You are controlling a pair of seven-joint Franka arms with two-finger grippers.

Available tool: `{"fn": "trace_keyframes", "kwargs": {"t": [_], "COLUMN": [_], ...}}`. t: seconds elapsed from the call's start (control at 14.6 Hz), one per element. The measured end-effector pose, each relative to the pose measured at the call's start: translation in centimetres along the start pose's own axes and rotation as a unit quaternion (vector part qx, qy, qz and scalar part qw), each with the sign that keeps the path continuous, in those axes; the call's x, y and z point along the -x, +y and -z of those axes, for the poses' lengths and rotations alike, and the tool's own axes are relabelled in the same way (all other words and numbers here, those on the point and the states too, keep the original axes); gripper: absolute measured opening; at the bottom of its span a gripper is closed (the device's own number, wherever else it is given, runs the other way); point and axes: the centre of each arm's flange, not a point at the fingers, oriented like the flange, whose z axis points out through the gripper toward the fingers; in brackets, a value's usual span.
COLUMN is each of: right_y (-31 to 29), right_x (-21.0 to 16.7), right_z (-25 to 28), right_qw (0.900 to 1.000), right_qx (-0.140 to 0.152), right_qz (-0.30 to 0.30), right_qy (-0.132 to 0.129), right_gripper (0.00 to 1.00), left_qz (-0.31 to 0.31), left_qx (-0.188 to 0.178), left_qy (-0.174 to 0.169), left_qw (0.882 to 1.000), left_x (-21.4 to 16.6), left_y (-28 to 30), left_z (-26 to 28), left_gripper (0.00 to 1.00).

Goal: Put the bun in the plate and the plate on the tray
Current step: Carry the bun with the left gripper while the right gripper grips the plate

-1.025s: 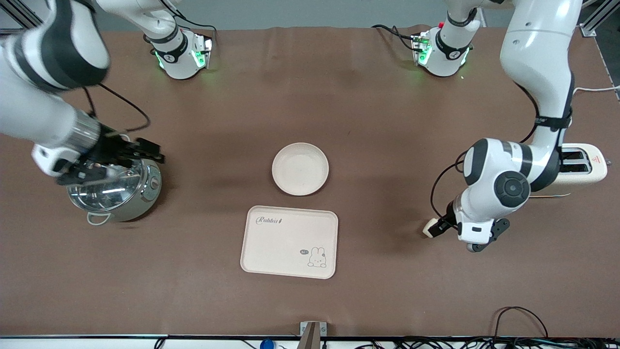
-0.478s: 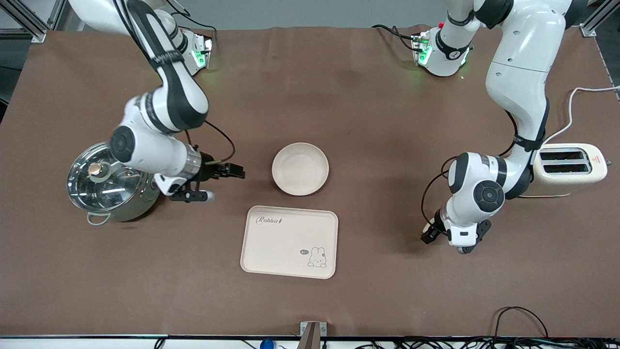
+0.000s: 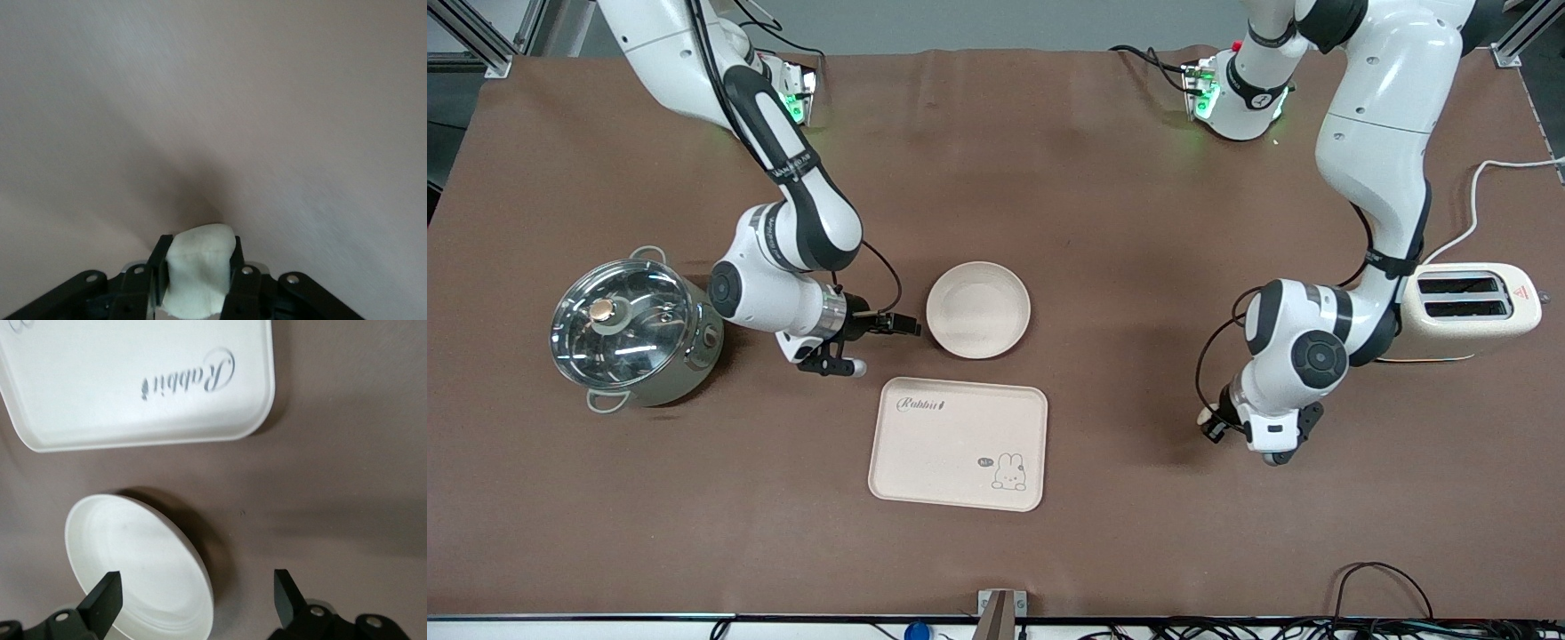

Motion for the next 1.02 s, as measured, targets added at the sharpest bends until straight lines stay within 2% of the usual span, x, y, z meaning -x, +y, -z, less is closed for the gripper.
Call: {"fn": "trace_keyframes", "kwargs": {"t": [0.14, 0.27, 0.48, 0.61, 0.68, 0.89, 0.96, 1.02], "right_y": [0.7, 0.8, 0.9, 0.6, 0.4, 0.2, 0.4, 0.6], "right_x": [0.9, 1.6, 3.2, 4.7, 5.2, 5.6, 5.5, 5.5], "right_z": [-1.2, -2.0, -3.8, -5.4, -5.9, -6.4, -6.5, -6.7], "right_qw": [1.0, 0.999, 0.998, 0.997, 0.997, 0.998, 0.998, 0.998], "right_qx": [0.004, 0.004, -0.024, -0.027, -0.025, -0.026, -0.025, -0.024], "right_qz": [0.014, 0.036, 0.063, 0.065, 0.065, 0.063, 0.061, 0.059], "right_qy": [-0.01, -0.014, -0.018, -0.012, -0.012, -0.011, -0.012, -0.013], "right_gripper": [1.0, 1.0, 1.0, 0.99, 0.96, 0.67, 0.67, 0.62], "left_qz": [0.019, 0.031, 0.033, 0.033, 0.03, 0.018, 0.014, 0.014], "left_qx": [0.014, 0.034, 0.053, 0.05, 0.045, 0.032, 0.029, 0.026], "left_qy": [-0.009, -0.019, -0.031, -0.038, -0.042, -0.049, -0.05, -0.051], "left_qw": [1.0, 0.999, 0.998, 0.997, 0.998, 0.998, 0.998, 0.998], "left_x": [4.9, 11.8, 22.4, 28.2, 30.8, 36.5, 37.7, 38.7], "left_y": [3.0, 6.6, 10.3, 11.1, 11.2, 10.9, 10.7, 10.6], "left_z": [1.2, 3.3, 5.6, 5.6, 5.1, 3.5, 3.1, 2.8], "left_gripper": [0.39, 0.4, 0.44, 0.44, 0.44, 0.46, 0.52, 0.57]}}
